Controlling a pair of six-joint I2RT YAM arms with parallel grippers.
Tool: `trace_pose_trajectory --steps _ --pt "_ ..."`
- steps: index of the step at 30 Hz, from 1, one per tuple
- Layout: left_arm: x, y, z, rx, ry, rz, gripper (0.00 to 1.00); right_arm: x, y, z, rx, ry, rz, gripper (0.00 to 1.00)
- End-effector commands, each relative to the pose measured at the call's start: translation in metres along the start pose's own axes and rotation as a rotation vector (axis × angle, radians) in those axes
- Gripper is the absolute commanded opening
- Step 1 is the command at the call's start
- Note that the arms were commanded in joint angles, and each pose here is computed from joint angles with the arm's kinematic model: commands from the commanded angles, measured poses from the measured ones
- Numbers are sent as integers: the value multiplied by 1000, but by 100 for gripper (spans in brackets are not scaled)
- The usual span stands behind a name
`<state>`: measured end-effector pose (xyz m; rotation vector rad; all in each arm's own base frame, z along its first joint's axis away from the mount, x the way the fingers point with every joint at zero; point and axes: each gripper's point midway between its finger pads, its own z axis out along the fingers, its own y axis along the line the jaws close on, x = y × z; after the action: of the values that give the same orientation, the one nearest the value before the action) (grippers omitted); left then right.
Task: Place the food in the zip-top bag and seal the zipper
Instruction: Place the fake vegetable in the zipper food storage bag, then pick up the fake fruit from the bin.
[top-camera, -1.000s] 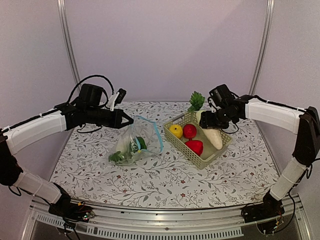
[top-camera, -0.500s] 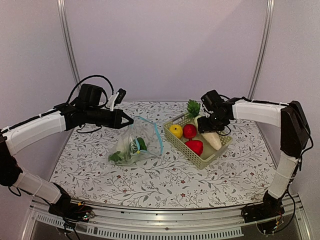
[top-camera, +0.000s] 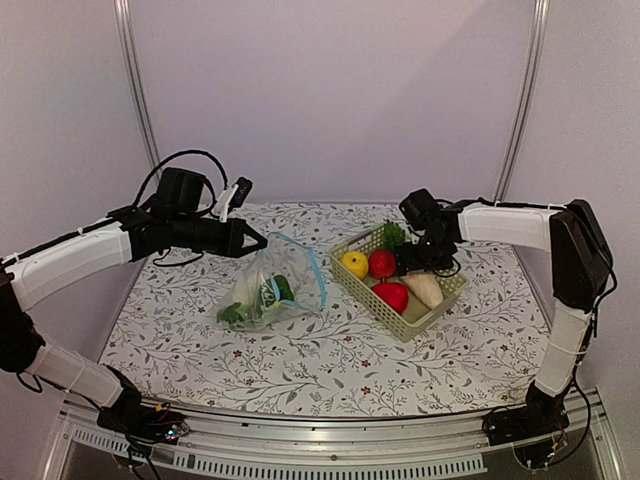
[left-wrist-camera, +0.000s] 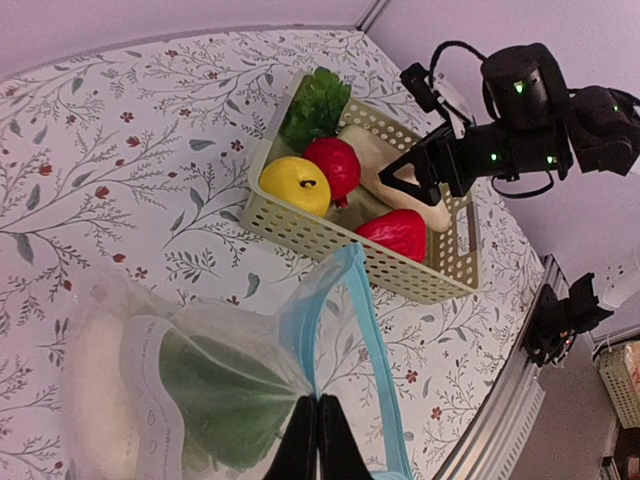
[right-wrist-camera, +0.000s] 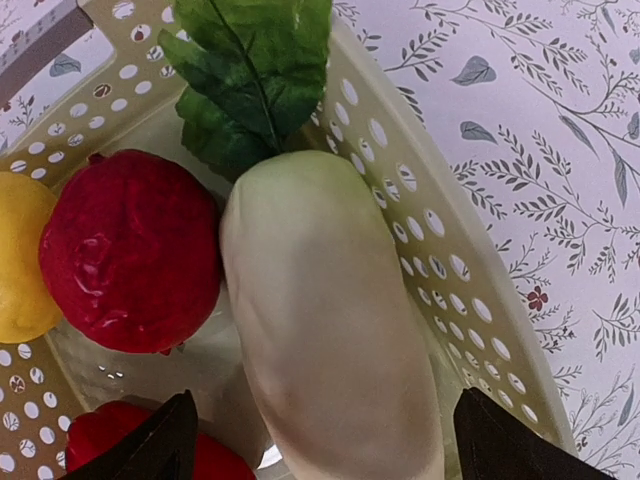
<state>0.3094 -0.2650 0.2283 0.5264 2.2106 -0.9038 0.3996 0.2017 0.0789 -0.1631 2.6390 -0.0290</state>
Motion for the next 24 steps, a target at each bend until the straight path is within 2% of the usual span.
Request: trace_pose_trajectory --steps 1,6,10,17,24 --pt "-5 -4 -3 20 -23 21 0 -16 1 -35 -56 -45 27 91" --pt "-5 -4 -2 22 -25 19 0 -20 14 -68 -148 -75 38 90" --pt "-4 -3 -2 23 -23 18 0 -16 33 -78 -208 -68 24 89" --pt "-4 -3 -1 21 -22 19 0 -13 62 -58 -264 -21 9 79" --pt "-4 -3 -1 19 -22 20 0 -18 78 -30 -260 6 4 76"
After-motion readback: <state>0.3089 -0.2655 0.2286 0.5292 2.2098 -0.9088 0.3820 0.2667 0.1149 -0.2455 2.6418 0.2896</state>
